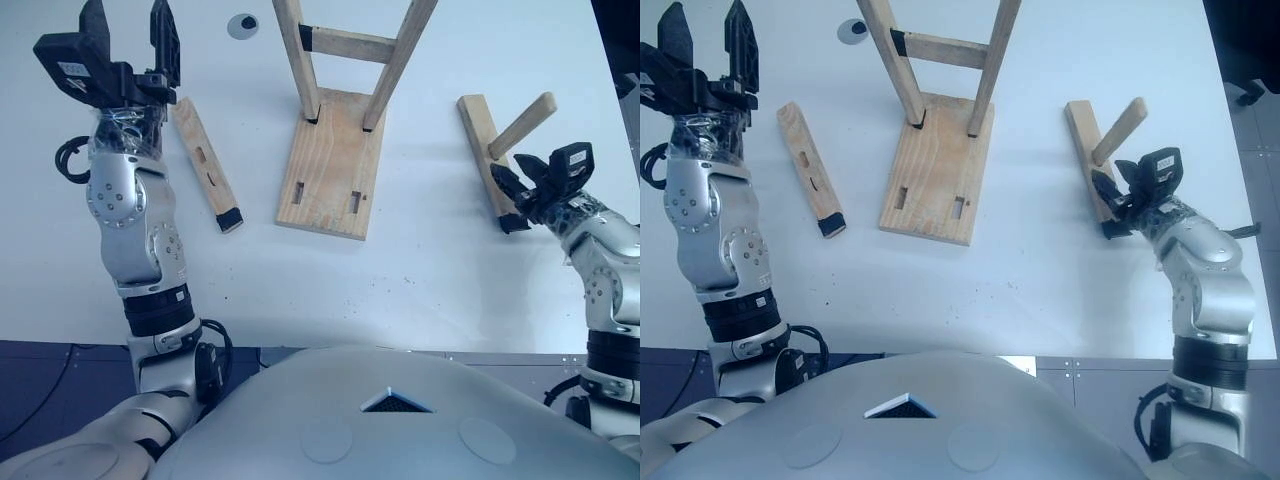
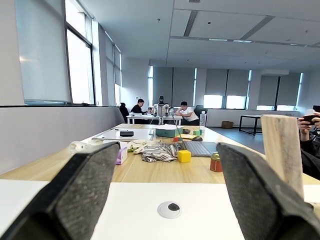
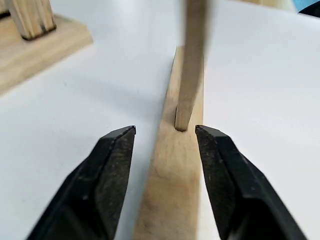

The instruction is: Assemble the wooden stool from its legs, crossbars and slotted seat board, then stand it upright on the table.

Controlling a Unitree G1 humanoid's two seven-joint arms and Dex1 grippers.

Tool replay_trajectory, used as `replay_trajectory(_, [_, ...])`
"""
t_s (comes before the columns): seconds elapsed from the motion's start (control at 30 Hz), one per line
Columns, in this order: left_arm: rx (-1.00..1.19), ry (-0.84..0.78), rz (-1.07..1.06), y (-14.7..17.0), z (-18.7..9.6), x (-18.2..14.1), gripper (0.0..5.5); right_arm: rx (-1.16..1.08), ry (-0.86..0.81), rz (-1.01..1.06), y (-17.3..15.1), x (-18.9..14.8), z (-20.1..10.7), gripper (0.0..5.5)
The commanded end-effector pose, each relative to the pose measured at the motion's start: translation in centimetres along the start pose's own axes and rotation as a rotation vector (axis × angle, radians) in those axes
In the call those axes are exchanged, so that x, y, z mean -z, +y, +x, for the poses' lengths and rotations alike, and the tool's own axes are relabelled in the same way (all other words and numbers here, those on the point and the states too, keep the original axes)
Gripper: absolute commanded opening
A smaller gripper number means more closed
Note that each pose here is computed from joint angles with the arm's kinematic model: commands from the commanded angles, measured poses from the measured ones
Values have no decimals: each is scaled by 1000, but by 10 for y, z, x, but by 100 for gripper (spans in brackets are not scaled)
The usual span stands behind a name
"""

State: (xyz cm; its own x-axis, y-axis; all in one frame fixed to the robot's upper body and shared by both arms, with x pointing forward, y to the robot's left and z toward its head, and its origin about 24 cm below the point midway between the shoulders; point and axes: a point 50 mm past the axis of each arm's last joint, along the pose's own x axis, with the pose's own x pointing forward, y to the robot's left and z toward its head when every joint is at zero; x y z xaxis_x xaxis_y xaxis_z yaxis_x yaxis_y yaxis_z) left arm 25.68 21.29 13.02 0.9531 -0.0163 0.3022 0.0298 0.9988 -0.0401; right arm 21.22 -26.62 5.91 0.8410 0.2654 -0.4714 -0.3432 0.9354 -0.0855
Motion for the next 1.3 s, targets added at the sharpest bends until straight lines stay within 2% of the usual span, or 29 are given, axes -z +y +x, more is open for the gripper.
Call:
replay_trajectory(0.03, [-5, 7, 4, -2, -2, 0, 355, 6, 59, -39, -1, 3, 0, 297])
replay_trajectory(0.13, [-12, 9, 1, -2, -4, 0, 355, 22, 102, -55, -6, 8, 0, 342])
replay_trajectory(0.3, [-13, 12, -8, -3, -4, 0, 355, 3, 163, -79, -4, 15, 1, 342])
replay_trajectory(0.6, [-8, 21, -9, -4, -5, 0, 355, 3, 174, -44, -4, 14, 0, 206])
replay_trajectory(0.67, [-1, 24, -16, -4, -5, 1, 355, 11, 133, 0, -4, 8, 3, 206])
replay_trajectory(0.77, [93, 69, -153, -12, -5, 3, 355, 23, -35, 156, -7, -16, 9, 206])
replay_trajectory(0.87, [414, 177, -364, -42, -14, 2, 355, -2, -261, 355, -14, -50, 12, 203])
replay_trajectory(0.93, [563, 213, -485, -55, -19, -3, 383, -94, -420, 450, -15, -78, 11, 203])
replay_trajectory(1.03, [731, 226, -659, -69, -17, -14, 432, -318, -549, 435, -2, -115, 4, 203])
replay_trajectory(1.13, [884, 277, -826, -87, -7, -20, 446, -582, -576, 394, 20, -135, -5, 203])
replay_trajectory(1.3, [1014, 290, -932, -103, 7, -29, 446, -876, -517, 383, 51, -140, -13, 202])
